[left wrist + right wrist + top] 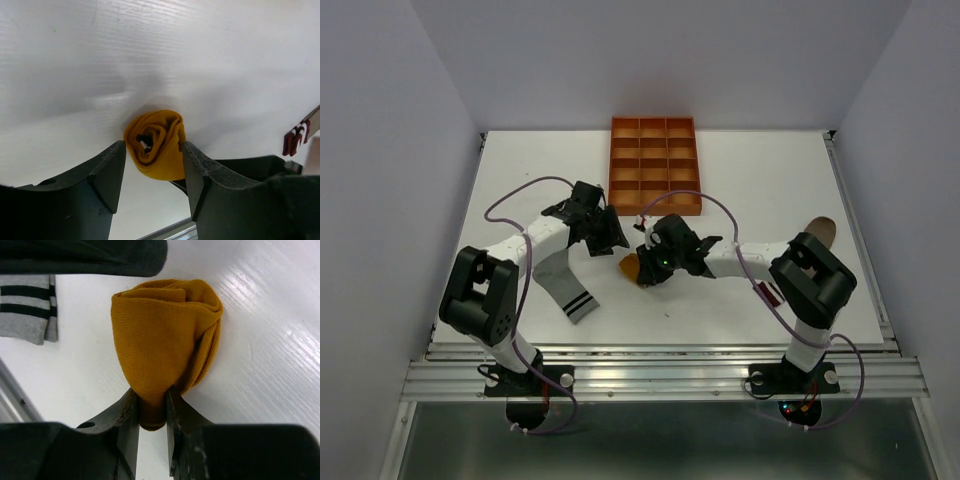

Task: Roll the socks
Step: Roll the sock at the center of the board, then pick up the sock at the center of the board.

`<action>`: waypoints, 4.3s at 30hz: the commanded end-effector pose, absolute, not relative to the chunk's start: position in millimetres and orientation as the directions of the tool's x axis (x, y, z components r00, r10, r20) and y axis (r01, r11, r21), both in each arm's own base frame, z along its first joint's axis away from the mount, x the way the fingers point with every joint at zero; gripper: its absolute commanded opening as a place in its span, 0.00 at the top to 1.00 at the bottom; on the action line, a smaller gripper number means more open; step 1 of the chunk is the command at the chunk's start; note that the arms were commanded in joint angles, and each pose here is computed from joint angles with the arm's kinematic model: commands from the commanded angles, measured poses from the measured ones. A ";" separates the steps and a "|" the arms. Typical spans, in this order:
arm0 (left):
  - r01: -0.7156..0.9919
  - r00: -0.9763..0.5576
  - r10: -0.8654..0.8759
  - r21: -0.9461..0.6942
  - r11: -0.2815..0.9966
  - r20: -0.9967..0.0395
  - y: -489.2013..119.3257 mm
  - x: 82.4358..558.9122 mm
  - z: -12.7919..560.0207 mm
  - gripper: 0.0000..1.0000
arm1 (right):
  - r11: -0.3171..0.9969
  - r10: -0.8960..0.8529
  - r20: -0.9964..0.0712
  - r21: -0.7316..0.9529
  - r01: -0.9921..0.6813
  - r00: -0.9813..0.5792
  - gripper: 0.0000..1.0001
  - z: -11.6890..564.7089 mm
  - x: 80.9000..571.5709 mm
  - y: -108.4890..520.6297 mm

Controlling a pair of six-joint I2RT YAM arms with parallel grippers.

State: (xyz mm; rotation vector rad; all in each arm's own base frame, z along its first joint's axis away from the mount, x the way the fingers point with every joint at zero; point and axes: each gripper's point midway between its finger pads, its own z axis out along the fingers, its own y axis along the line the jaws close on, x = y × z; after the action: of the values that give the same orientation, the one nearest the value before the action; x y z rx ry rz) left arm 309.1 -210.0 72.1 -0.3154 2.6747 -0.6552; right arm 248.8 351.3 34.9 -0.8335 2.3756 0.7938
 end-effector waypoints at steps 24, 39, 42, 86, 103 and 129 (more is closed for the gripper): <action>0.060 -0.912 -0.222 -0.646 0.761 -0.346 -245.6 274.4 85.2 0.22 | 0.691 -0.178 -0.117 0.692 -0.209 -0.977 0.99 -6.3 242.9 307.4; -0.038 -0.925 -0.241 -0.560 0.828 -0.293 -241.0 280.4 46.4 0.22 | 0.697 -0.196 -0.132 0.678 -0.233 -0.972 0.99 -11.1 246.5 306.8; -0.055 -0.930 -0.244 -0.549 0.834 -0.277 -242.2 280.5 38.2 0.26 | 0.696 -0.199 -0.137 0.678 -0.238 -0.970 0.99 -12.0 248.3 307.9; -0.176 -0.977 -0.205 -0.312 0.934 -0.064 -229.8 248.2 1.0 1.00 | 0.727 -0.406 -0.783 0.035 -0.686 -0.471 0.33 89.8 289.2 336.4; -0.179 -0.979 -0.201 -0.320 0.930 -0.038 -234.1 241.0 -0.8 1.00 | 0.744 -0.451 -0.765 -0.036 -0.668 -0.460 0.34 60.8 292.9 347.5; -0.177 -0.980 -0.198 -0.331 0.927 -0.028 -234.8 237.5 -4.0 1.00 | 0.844 -0.328 -0.747 0.042 -0.534 -0.579 0.57 34.4 302.1 351.7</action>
State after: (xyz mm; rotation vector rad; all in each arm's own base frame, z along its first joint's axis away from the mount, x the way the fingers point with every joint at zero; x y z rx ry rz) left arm 282.0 -259.6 31.6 -0.3147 2.8351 -0.7050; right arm 280.9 344.5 32.7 -0.8122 2.2265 0.3332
